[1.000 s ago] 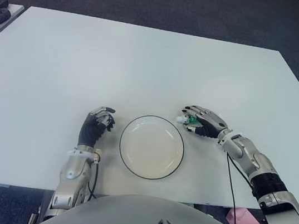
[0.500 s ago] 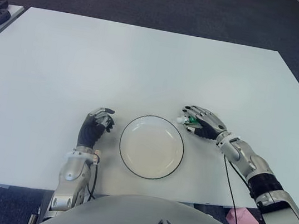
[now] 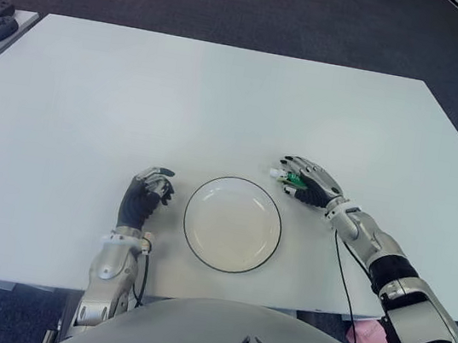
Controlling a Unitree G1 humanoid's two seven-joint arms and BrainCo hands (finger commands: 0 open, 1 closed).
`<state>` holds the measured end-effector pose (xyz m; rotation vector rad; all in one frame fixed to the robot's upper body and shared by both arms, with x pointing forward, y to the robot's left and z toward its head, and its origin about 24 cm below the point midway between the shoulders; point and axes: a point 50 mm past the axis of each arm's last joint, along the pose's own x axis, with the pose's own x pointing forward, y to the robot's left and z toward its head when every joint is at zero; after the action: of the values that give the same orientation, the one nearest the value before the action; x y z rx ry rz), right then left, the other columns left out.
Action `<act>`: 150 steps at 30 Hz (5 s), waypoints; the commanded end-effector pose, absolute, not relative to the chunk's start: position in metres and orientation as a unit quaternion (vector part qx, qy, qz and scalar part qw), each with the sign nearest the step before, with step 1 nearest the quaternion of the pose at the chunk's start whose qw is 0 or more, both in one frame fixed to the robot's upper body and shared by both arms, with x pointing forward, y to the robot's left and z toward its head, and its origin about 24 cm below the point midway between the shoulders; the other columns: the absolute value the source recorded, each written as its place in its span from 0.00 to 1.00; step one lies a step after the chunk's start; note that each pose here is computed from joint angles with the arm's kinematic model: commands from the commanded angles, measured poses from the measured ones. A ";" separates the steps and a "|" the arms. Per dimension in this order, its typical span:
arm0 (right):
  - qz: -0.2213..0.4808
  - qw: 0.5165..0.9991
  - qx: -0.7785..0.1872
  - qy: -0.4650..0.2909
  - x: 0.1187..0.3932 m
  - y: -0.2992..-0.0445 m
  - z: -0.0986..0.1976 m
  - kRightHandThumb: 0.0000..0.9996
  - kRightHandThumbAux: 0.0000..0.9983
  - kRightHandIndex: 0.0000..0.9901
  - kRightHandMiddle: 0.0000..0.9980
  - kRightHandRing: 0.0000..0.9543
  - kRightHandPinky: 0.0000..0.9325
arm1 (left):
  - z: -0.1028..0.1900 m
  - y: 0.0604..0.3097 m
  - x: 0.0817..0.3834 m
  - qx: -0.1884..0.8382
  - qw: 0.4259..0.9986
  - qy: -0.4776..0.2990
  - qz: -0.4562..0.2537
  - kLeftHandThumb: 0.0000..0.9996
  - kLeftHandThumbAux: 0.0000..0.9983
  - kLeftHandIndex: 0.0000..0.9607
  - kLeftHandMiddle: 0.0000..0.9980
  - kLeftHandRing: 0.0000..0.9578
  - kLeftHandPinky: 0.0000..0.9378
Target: Put the toothpaste on the table into the plate.
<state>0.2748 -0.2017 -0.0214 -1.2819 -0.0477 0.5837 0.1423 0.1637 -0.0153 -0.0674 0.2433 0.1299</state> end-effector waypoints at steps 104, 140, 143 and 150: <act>0.067 0.889 -0.387 -0.237 0.265 -0.181 0.075 1.00 0.67 0.43 0.40 0.51 0.60 | -0.025 0.162 0.140 -0.028 0.985 0.148 0.088 0.70 0.72 0.45 0.73 0.75 0.75; 0.330 0.839 -0.342 -0.266 0.204 -0.116 0.076 1.00 0.67 0.39 0.43 0.53 0.61 | -0.026 0.157 0.142 -0.041 0.985 0.144 0.082 0.71 0.72 0.45 0.72 0.74 0.75; 0.340 0.832 -0.349 -0.265 0.201 -0.112 0.074 1.00 0.67 0.39 0.43 0.53 0.61 | -0.026 0.157 0.142 -0.041 0.985 0.144 0.081 0.71 0.72 0.45 0.72 0.74 0.75; 0.357 0.830 -0.348 -0.250 0.197 -0.106 0.064 1.00 0.67 0.37 0.44 0.52 0.61 | -0.026 0.157 0.142 -0.038 0.986 0.144 0.081 0.70 0.72 0.45 0.73 0.75 0.77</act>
<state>0.1985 -0.1076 0.0714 -0.7303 -0.5663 0.7298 0.1478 0.1596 -0.0150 -0.0751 0.2169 0.1594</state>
